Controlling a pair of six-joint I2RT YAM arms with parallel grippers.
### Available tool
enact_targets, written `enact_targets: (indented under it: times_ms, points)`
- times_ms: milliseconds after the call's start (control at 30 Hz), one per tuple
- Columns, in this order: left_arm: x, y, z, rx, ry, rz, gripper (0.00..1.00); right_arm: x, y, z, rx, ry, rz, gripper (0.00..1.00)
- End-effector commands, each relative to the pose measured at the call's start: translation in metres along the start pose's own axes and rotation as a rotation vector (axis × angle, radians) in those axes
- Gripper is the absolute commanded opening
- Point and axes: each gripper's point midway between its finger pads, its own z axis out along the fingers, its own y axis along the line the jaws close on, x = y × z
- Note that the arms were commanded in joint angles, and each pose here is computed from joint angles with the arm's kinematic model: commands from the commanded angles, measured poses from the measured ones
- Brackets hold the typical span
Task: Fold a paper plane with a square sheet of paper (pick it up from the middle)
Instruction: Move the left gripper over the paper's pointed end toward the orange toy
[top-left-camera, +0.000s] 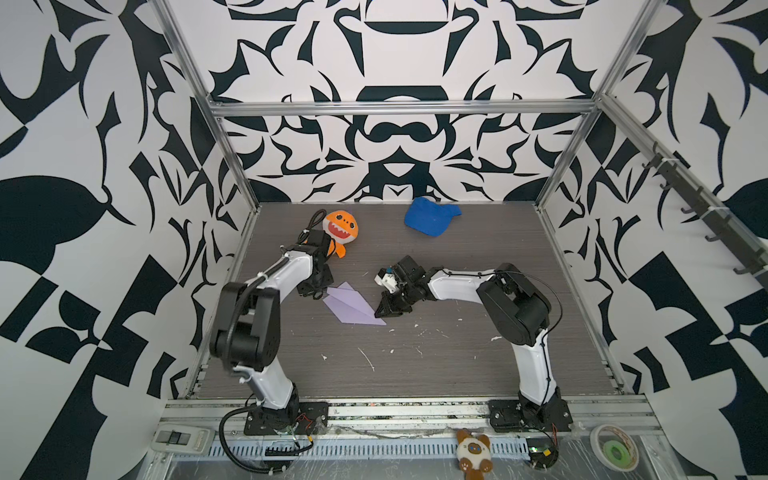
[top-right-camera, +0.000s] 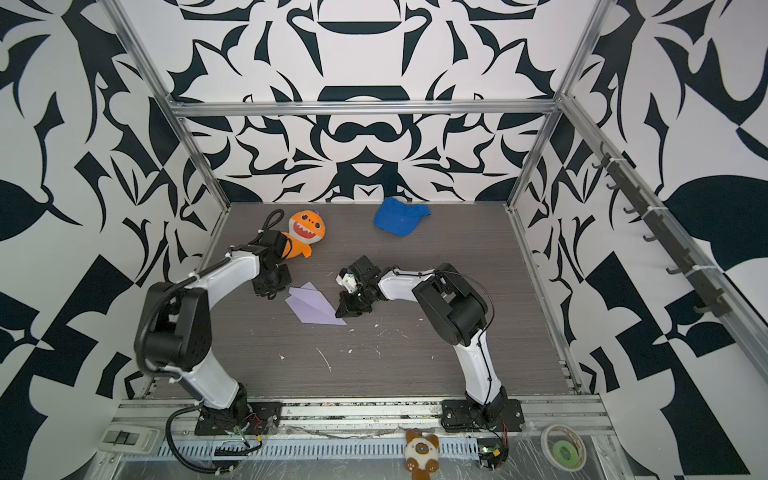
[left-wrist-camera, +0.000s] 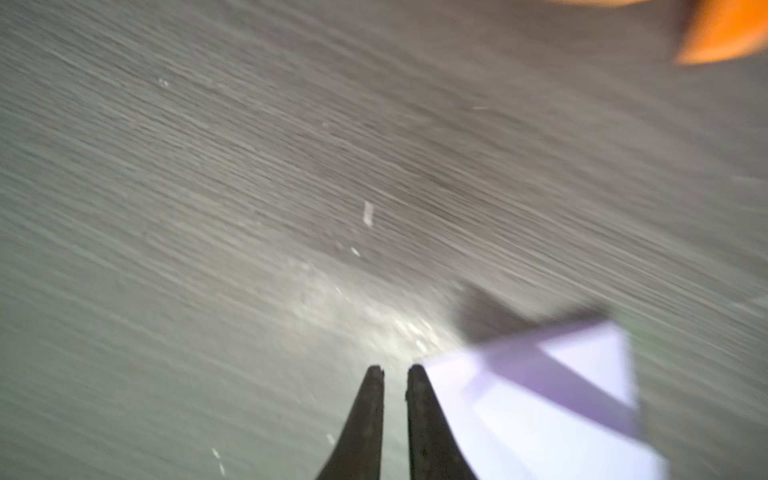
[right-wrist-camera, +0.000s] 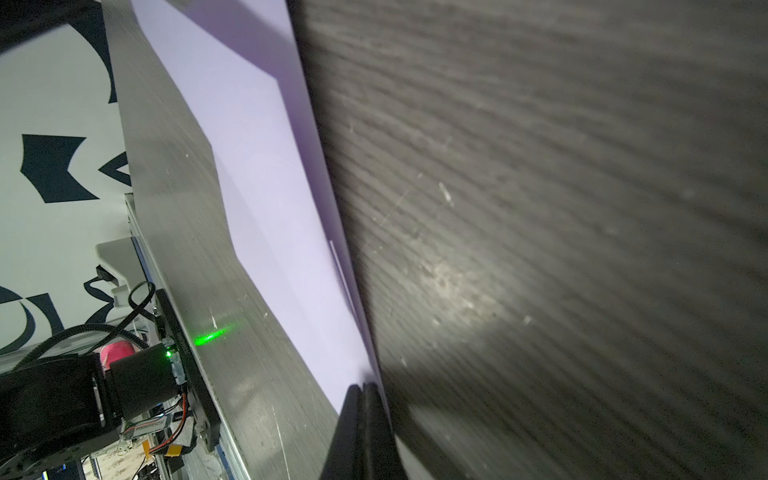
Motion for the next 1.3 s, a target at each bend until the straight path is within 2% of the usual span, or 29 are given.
enact_targets:
  times_ms: [0, 200, 500, 733, 933, 1000, 1267]
  points:
    - [0.035, -0.039, -0.018, 0.169, 0.046, 0.058, 0.17, 0.038, -0.064, 0.01, 0.238, 0.084, 0.11, 0.0]
    - [0.083, -0.081, -0.011, 0.269, 0.139, 0.226, 0.14, 0.039, -0.065, 0.012, 0.247, 0.095, 0.11, 0.0]
    - [0.104, -0.096, 0.017, 0.265, 0.244, 0.339, 0.08, 0.039, -0.066, 0.013, 0.246, 0.098, 0.117, 0.0]
    - [0.105, -0.08, 0.036, 0.144, 0.28, 0.378, 0.07, 0.04, -0.067, 0.014, 0.249, 0.1, 0.121, 0.0]
    - [0.098, -0.049, 0.044, -0.039, 0.282, 0.406, 0.07, 0.042, -0.069, 0.014, 0.253, 0.108, 0.122, 0.0]
    - [0.093, -0.039, 0.047, -0.09, 0.283, 0.389, 0.07, 0.042, -0.069, 0.014, 0.254, 0.108, 0.123, 0.0]
    - [0.07, -0.019, 0.057, -0.161, 0.272, 0.325, 0.07, 0.043, -0.07, 0.016, 0.254, 0.108, 0.122, 0.0]
